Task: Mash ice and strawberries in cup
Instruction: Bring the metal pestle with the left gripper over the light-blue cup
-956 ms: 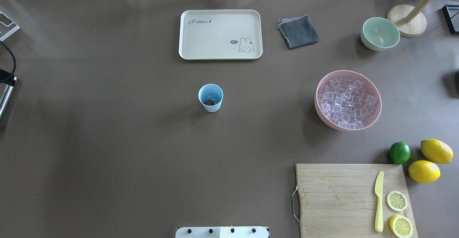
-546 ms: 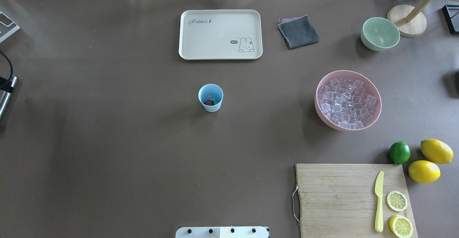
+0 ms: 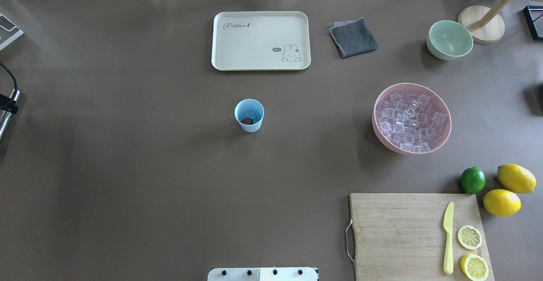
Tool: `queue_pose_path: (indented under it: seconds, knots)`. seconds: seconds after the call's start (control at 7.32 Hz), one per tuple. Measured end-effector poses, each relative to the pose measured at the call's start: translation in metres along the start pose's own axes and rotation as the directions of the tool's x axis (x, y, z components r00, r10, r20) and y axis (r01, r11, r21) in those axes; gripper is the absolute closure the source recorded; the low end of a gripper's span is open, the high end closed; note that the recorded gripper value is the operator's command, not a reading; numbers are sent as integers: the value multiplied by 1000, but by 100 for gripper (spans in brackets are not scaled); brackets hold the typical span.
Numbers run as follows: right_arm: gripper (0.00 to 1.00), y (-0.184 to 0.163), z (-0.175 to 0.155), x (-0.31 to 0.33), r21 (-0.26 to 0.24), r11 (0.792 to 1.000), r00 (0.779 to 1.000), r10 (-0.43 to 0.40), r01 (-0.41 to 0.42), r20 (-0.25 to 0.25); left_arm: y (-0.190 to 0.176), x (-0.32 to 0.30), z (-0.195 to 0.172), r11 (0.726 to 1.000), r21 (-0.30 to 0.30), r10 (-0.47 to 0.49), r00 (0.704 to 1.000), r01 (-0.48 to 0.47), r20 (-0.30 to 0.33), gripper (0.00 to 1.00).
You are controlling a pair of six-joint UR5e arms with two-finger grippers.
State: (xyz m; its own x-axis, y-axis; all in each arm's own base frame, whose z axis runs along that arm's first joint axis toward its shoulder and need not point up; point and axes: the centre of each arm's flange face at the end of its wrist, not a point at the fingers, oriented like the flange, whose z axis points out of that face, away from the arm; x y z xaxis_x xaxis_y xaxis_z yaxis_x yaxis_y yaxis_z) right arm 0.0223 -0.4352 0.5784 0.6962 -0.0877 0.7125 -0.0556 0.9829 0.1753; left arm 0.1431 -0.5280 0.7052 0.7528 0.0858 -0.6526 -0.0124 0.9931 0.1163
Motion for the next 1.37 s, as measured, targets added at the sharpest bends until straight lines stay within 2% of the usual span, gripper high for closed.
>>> queue_pose_path:
  seconds: [0.14,0.27,0.55,0.96,1.09,1.37]
  knots:
    - [1,3,0,1,-2,1000,1000,2,-2,1,4,2,8,1000,-6,13,1000,-13,-7,69]
    - [1,5,0,1,-3,1000,1000,4,-4,2,7,5,16,1000,-9,27,1000,-28,-13,74]
    - [1,6,-1,1,-3,1000,1000,4,-4,3,2,14,15,999,1,48,999,-48,-25,78]
    - [1,6,-4,-2,1,1000,1000,1,-1,7,-10,36,6,996,15,84,995,-83,-56,78]
    - [1,5,-5,-3,4,1000,1000,-2,2,9,-19,49,-9,994,47,102,992,-99,-71,78]
    - [1,4,-9,-5,11,1000,1000,-4,4,10,-67,116,-72,978,180,128,984,-104,-123,78]
